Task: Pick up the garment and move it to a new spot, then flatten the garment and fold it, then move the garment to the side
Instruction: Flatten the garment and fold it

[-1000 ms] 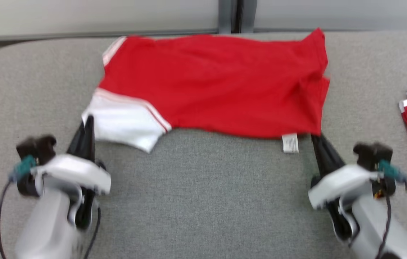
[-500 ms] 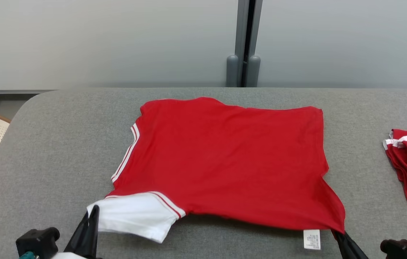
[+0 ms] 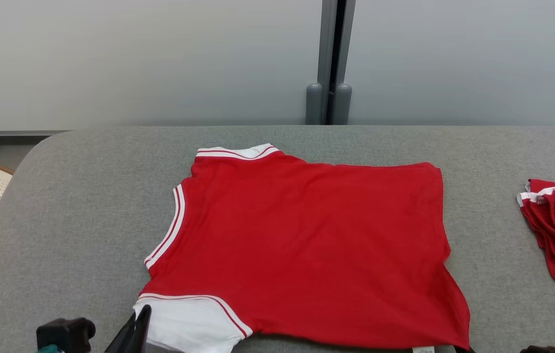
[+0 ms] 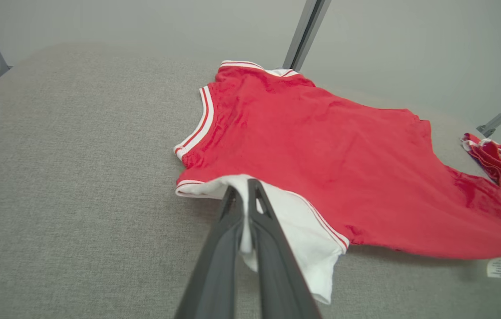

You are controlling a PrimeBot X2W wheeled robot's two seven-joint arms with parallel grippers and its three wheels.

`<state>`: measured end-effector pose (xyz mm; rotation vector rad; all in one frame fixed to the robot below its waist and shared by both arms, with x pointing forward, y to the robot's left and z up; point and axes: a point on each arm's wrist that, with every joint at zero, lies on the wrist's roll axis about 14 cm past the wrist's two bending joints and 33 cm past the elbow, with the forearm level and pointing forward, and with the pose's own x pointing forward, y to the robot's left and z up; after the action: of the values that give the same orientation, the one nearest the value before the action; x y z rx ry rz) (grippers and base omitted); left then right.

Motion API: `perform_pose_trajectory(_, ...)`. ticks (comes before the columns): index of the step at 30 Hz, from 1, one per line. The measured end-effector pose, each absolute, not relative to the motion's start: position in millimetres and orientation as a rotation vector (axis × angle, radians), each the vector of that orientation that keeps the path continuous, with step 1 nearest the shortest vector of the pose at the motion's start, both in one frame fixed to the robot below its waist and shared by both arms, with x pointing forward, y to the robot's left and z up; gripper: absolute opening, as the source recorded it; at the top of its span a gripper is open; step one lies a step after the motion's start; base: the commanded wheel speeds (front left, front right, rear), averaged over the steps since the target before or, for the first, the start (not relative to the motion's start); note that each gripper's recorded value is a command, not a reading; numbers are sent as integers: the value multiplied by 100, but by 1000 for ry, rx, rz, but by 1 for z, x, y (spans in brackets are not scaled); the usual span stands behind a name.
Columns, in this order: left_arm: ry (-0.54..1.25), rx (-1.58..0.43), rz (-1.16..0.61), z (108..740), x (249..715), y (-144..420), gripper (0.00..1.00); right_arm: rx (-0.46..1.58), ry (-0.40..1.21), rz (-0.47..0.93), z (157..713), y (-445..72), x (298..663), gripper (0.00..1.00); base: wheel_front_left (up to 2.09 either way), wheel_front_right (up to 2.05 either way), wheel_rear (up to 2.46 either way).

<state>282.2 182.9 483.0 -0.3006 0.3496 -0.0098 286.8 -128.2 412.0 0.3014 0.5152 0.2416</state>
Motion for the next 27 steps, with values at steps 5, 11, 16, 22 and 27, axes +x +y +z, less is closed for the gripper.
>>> perform_pose_trajectory(5,394,-368,-42,473,303,179,0,288,564,248,409,-126,296,0,0,0,0)
perform_pose_trajectory(11,428,-391,-99,463,352,177,0,280,539,239,415,-130,341,0,0,0,0)
perform_pose_trajectory(16,439,-381,-134,453,397,174,0,272,546,232,410,-133,373,0,0,0,0)
perform_pose_trajectory(22,444,-391,-169,442,432,166,25,274,513,236,409,-131,399,29,0,0,0)
perform_pose_trajectory(27,372,-405,-170,442,451,165,100,268,427,230,417,-135,414,100,0,0,0)
